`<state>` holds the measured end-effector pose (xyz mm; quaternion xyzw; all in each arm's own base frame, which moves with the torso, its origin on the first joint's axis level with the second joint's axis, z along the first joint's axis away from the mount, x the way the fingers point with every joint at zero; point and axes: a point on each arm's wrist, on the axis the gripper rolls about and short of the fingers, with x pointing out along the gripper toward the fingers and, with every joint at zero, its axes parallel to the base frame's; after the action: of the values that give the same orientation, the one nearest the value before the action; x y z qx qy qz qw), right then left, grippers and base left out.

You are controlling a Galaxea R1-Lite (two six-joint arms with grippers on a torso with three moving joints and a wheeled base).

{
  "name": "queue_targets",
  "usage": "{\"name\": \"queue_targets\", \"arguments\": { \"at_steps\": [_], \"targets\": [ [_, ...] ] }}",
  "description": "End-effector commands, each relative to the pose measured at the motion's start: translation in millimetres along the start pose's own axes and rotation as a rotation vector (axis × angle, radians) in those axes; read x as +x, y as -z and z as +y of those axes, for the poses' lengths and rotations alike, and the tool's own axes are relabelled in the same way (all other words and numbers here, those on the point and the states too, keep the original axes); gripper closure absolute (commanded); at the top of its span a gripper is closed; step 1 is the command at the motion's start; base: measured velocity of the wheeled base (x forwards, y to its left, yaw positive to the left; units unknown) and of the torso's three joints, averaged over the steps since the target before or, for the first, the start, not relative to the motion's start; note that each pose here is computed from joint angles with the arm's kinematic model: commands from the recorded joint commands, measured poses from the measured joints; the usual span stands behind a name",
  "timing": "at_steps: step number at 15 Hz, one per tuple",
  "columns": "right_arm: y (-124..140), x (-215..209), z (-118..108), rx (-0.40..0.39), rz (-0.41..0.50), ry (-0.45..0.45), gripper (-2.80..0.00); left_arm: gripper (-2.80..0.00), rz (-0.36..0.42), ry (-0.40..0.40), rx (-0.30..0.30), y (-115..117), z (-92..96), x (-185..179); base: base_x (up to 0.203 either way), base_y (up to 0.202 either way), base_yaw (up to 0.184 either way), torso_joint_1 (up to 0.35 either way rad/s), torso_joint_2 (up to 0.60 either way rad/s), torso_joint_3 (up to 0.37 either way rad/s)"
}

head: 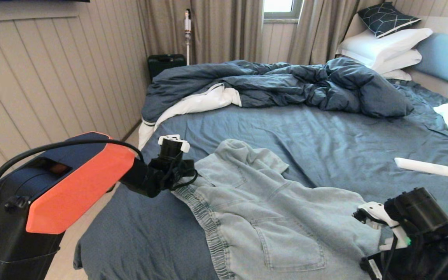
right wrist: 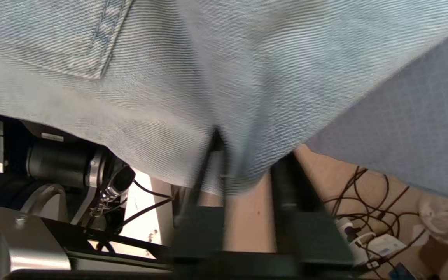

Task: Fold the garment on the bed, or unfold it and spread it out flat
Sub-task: Unford the blue shorts

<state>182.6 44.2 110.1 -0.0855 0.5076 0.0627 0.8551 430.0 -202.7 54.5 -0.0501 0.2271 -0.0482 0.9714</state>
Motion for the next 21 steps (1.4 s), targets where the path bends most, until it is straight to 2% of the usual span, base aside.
{"name": "queue_targets", "arguments": {
  "at_steps": [1, 4, 9, 10, 12, 15, 18, 19, 21],
  "targets": [
    [-3, 4, 1, -0.006, 0.009, 0.000, -2.80, 0.00, -0.002, -0.002, -0.001, 0, 0.1, 0, 0.000, 0.000, 0.000, 0.000, 0.00, 0.000],
    [-10, -1, -2, 0.000, -0.029, 0.005, -2.80, 0.00, -0.002, -0.002, -0.001, -1, 0.1, -1, 0.000, 0.000, 0.000, 0.000, 0.00, 0.000],
    [-35, -40, -9, 0.031, -0.242, -0.049, -2.80, 0.00, -0.018, 0.002, -0.007, -7, -0.2, -3, 0.000, 0.000, 0.000, 0.000, 0.00, 0.000],
    [-44, -39, -10, 0.038, -0.251, -0.049, -2.80, 0.00, -0.019, 0.002, -0.007, -7, -0.2, -3, 0.000, 0.000, 0.000, 0.000, 0.00, 0.000],
    [-64, -19, -9, 0.042, -0.211, -0.046, -2.80, 0.00, -0.017, 0.003, -0.006, -6, -0.7, -4, 0.000, 0.000, 0.000, 0.000, 0.00, 0.000],
    [-100, 24, -7, 0.058, -0.161, -0.024, -2.80, 0.00, -0.015, 0.002, -0.005, -6, -0.5, -4, 0.000, 0.000, 0.000, 0.000, 0.00, 0.000],
    [-131, 62, -3, 0.065, -0.147, 0.013, -2.80, 0.00, -0.008, 0.000, -0.003, -4, 0.1, -3, 0.000, 0.000, 0.000, 0.000, 0.00, 0.000],
    [-139, 66, -2, 0.067, -0.160, 0.028, 0.00, 0.00, -0.008, 0.000, -0.003, -4, 0.1, -3, 0.000, 0.000, 0.000, 0.000, 0.00, 0.000],
    [-146, 69, -2, 0.062, -0.172, 0.038, 0.00, 0.00, -0.010, 0.001, -0.004, -4, -0.2, -3, 0.000, 0.000, 0.000, 0.000, 0.00, 0.000]
  ]
}}
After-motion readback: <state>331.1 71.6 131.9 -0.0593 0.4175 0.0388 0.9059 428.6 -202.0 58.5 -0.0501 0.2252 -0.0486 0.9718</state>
